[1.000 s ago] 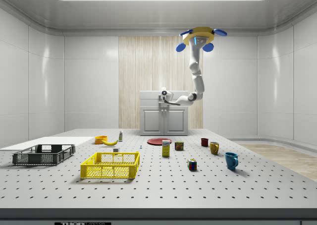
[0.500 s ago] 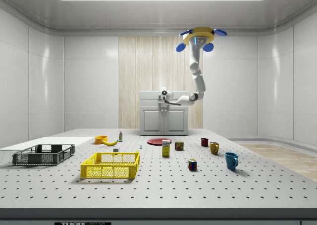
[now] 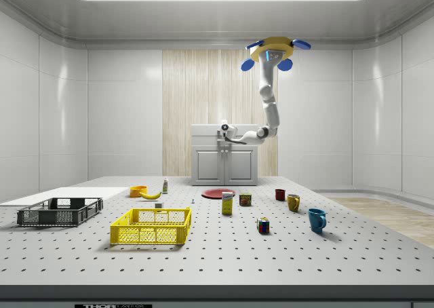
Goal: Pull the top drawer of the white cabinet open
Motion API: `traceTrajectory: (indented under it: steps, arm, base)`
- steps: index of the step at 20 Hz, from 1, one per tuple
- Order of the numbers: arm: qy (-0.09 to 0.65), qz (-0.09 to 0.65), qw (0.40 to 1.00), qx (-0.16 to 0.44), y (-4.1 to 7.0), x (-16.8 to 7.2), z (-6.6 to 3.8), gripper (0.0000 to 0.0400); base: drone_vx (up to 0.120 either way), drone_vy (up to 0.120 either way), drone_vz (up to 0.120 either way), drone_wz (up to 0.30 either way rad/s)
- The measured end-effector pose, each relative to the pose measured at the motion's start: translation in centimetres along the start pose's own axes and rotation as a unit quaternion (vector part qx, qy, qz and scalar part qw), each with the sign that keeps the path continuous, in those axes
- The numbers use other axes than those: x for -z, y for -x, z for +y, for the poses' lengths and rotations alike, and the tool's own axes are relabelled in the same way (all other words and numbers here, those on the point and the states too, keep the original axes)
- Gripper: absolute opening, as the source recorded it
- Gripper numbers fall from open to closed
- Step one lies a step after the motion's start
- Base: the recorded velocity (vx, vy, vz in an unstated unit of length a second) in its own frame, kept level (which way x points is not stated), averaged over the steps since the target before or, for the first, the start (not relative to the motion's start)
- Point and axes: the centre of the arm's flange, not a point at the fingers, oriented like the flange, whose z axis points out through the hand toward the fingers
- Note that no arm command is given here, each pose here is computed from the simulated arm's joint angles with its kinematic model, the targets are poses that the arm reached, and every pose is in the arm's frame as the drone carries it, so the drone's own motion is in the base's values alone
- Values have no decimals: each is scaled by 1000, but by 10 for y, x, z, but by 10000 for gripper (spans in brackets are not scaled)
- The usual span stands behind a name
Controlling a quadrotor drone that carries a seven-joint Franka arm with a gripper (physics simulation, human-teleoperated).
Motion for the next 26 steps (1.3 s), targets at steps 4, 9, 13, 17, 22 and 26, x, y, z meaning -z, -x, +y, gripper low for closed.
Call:
traceTrajectory:
  steps: [4, 9, 13, 17, 22, 26]
  arm:
    - [0, 0, 1000, 0, 0, -7, 0, 300]
    - [-1, 0, 1000, 0, 0, -11, 0, 161]
    - [-1, 1, 1000, 0, 0, -12, 0, 126]
    - [-1, 1, 1000, 0, 0, -11, 0, 112]
    - [-1, 0, 1000, 4, 0, 0, 0, 114]
    - [-1, 0, 1000, 18, 0, 8, 0, 114]
  base:
    - [0, 0, 0, 0]
    - [0, 0, 0, 0]
    - [0, 0, 0, 0]
    - [0, 0, 0, 0]
    - [0, 0, 0, 0]
    - [0, 0, 0, 0]
